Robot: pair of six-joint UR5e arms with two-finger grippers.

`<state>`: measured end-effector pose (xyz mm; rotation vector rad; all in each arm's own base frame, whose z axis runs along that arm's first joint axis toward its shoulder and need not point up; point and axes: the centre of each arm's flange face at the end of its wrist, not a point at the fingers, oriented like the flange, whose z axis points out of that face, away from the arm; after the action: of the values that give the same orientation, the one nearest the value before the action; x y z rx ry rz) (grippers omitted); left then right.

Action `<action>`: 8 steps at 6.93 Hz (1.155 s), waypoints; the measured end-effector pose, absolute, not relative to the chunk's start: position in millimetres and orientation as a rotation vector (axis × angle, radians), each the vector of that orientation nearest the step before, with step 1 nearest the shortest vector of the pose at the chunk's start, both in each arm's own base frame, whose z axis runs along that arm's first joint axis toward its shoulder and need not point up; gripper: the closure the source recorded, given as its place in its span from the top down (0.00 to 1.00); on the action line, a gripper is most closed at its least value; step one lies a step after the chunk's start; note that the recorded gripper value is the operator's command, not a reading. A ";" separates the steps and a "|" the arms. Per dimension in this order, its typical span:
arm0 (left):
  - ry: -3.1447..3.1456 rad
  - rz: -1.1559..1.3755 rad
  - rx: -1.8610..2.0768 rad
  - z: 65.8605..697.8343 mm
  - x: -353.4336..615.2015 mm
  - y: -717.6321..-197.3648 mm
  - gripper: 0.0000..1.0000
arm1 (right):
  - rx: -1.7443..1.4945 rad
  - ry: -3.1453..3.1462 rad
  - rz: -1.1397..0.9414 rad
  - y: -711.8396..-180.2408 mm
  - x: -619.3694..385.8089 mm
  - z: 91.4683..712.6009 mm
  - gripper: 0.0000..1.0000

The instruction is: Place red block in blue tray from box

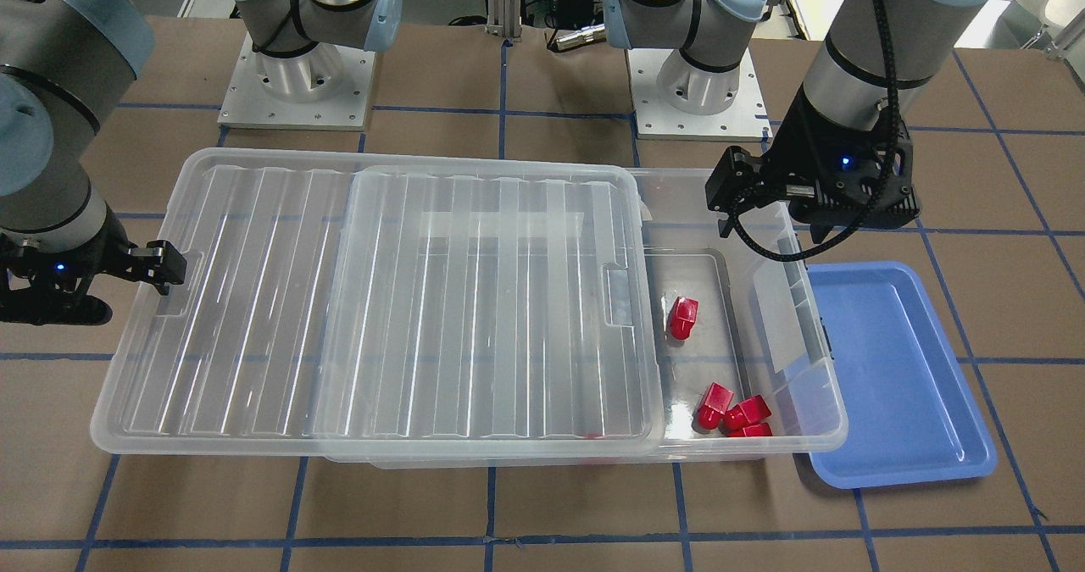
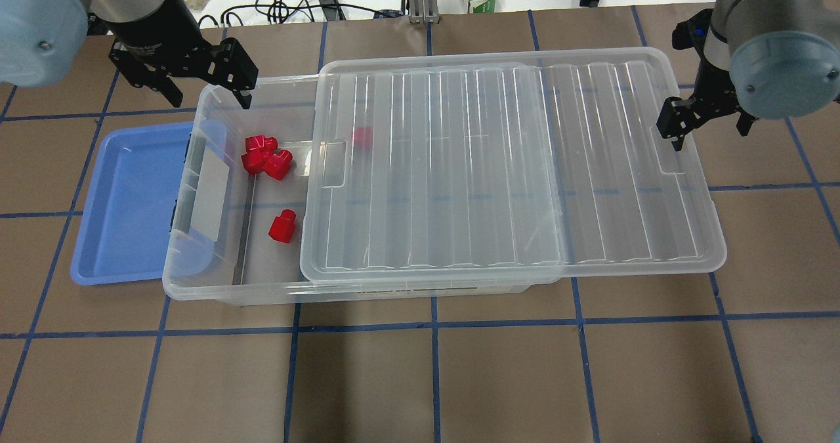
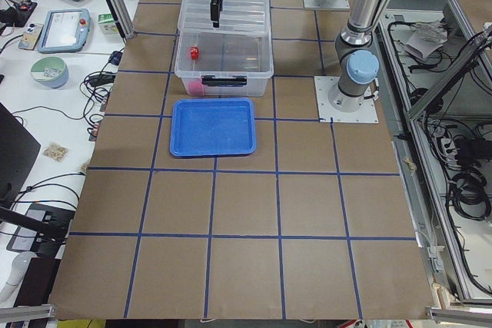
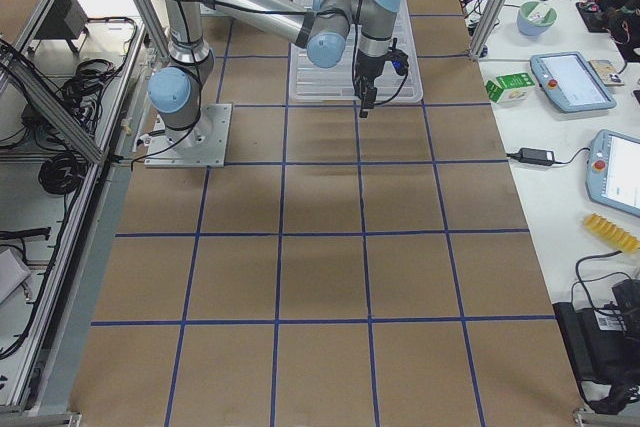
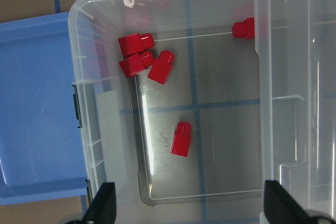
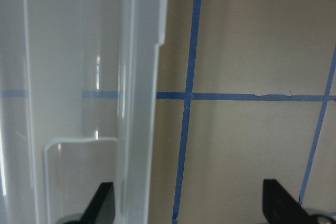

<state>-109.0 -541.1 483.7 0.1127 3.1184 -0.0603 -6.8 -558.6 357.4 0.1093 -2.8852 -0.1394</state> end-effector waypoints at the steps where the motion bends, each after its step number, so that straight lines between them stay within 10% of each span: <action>1: 3.119 -0.054 0.115 482.0 -109.7 -540.2 1.00 | 0.111 -2.889 -0.129 -556.3 -4.4 371.2 1.00; 8: 3.219 0.067 0.302 320.6 -57.9 -534.1 1.00 | -0.080 -3.106 0.073 -505.8 123.1 483.2 1.00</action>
<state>-57.9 -534.1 320.6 0.3021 3.2187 0.0666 123.1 -505.8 483.2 -0.0804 -3.1062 0.0727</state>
